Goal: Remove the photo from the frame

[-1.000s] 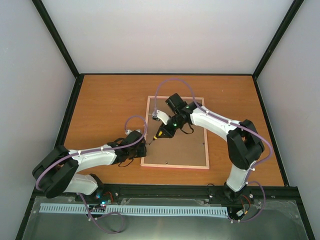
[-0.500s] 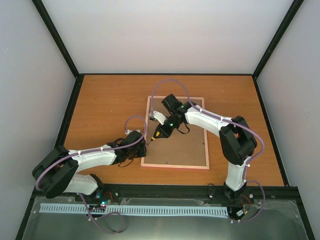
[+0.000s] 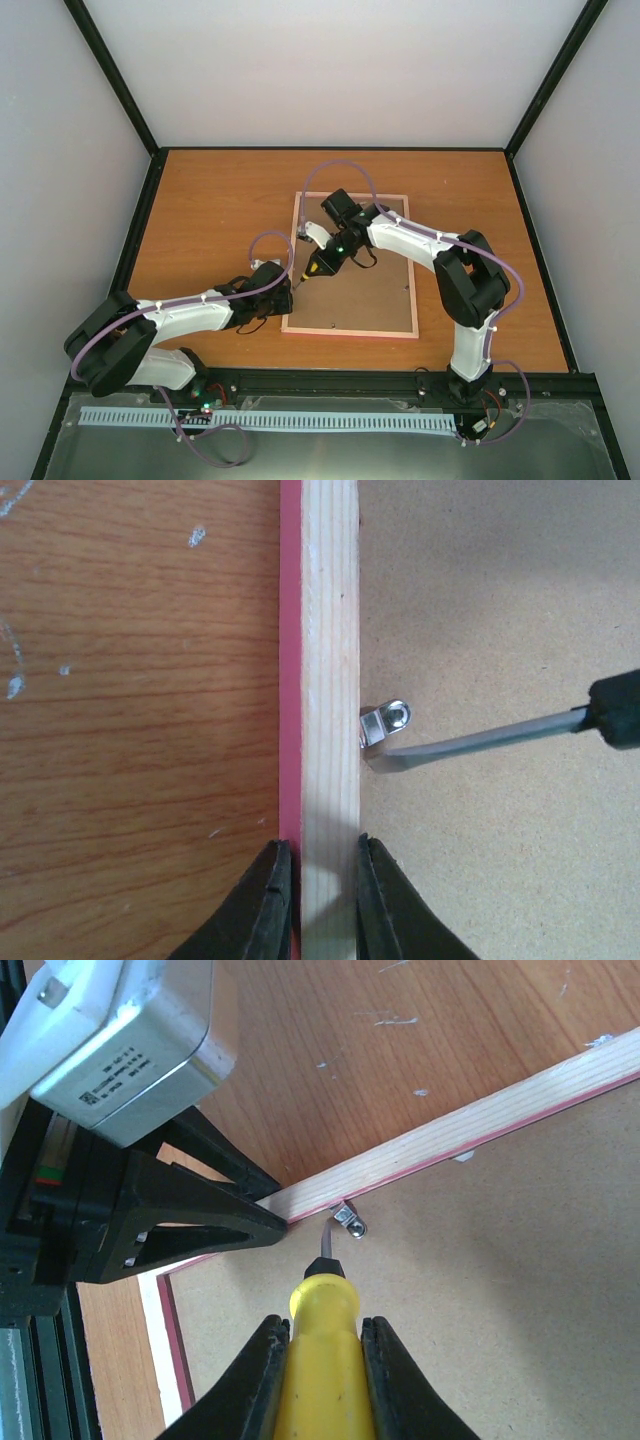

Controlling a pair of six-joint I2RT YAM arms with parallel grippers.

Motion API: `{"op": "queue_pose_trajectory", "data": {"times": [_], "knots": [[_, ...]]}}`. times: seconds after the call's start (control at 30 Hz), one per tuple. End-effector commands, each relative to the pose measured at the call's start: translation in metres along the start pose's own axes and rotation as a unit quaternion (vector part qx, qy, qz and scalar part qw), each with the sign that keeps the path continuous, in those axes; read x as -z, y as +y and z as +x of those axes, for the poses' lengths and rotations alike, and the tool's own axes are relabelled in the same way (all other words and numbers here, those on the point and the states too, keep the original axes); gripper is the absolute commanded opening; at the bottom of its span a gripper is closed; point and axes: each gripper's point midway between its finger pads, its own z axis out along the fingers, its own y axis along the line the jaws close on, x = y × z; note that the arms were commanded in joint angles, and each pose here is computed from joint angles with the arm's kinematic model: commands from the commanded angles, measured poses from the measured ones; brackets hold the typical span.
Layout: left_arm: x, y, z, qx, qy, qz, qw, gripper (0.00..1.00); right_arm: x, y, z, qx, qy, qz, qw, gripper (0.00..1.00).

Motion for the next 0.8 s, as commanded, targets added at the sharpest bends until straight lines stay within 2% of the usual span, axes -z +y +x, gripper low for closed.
{"op": "queue_pose_trajectory", "data": {"times": [0.0, 0.33, 0.53, 0.77], "knots": [[-0.003, 0.015, 0.024, 0.010, 0.041, -0.018, 0.999, 0.01, -0.002, -0.009, -0.011, 0.000, -0.010, 0.028, 1.000, 0.03], [-0.003, 0.016, 0.025, 0.009, 0.041, -0.020, 0.999, 0.01, 0.000, -0.031, -0.005, -0.027, 0.004, 0.104, 0.994, 0.03], [-0.004, 0.017, 0.025, 0.010, 0.040, -0.020, 0.999, 0.01, 0.004, -0.031, -0.004, 0.009, 0.016, 0.187, 0.982, 0.03], [-0.004, 0.017, 0.025, 0.010, 0.040, -0.020, 0.999, 0.01, 0.012, -0.043, -0.006, 0.004, 0.026, 0.242, 0.970, 0.03]]}}
